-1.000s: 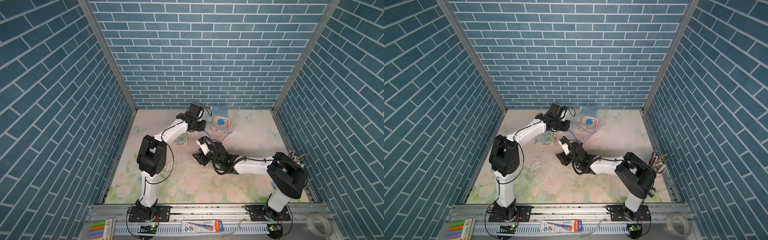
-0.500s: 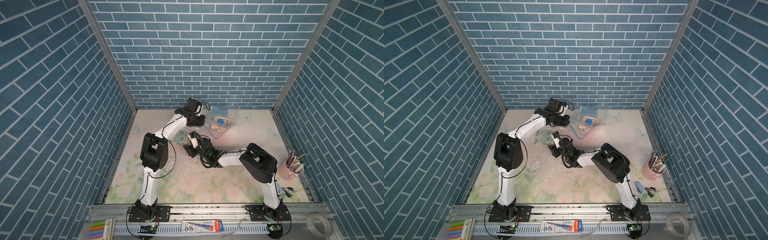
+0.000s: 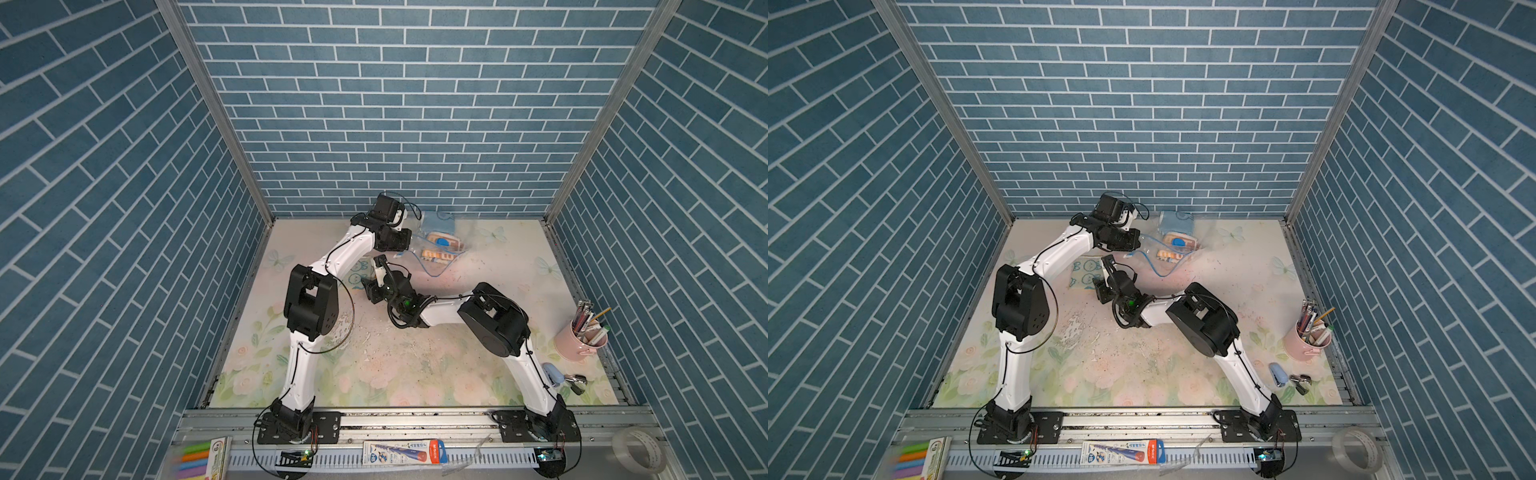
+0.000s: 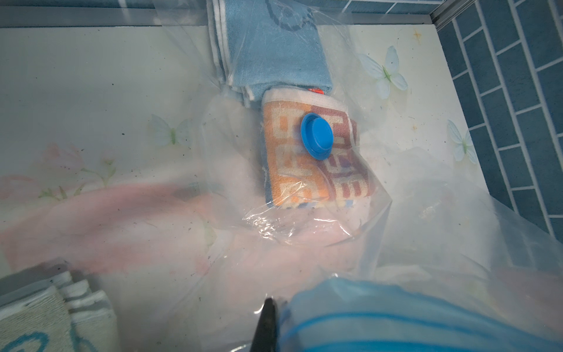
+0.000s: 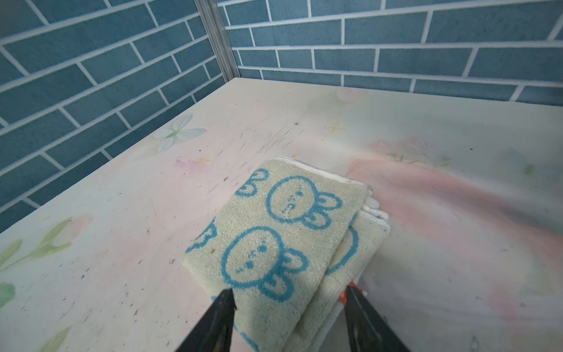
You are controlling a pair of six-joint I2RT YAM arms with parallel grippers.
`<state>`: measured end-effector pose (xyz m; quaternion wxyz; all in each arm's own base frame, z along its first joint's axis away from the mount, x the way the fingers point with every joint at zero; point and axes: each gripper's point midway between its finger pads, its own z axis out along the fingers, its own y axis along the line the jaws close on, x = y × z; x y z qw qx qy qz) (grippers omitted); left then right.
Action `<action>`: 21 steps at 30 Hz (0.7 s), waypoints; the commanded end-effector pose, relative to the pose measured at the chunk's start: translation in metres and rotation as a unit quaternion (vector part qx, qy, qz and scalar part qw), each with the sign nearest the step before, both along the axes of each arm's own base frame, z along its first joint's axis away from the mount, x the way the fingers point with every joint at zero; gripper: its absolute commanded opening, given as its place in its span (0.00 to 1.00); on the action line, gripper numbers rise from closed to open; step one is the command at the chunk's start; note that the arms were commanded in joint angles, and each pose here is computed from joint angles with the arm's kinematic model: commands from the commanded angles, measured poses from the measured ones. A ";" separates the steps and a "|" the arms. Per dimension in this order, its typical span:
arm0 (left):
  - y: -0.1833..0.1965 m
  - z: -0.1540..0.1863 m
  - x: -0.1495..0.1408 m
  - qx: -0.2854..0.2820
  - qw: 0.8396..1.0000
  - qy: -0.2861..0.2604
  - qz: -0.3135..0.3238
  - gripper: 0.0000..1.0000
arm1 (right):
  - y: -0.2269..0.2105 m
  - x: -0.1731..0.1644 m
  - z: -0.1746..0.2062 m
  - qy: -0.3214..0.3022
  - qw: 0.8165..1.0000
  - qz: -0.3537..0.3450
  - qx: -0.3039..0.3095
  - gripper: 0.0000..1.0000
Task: Place the folded towel into the vacuum bag
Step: Move the towel to the center of the board.
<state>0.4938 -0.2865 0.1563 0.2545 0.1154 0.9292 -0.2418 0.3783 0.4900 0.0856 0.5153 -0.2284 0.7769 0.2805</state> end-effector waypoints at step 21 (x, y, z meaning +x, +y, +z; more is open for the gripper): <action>0.006 -0.002 0.010 0.002 1.000 -0.003 0.014 0.00 | -0.010 0.009 -0.073 0.077 0.992 -0.044 -0.093 0.38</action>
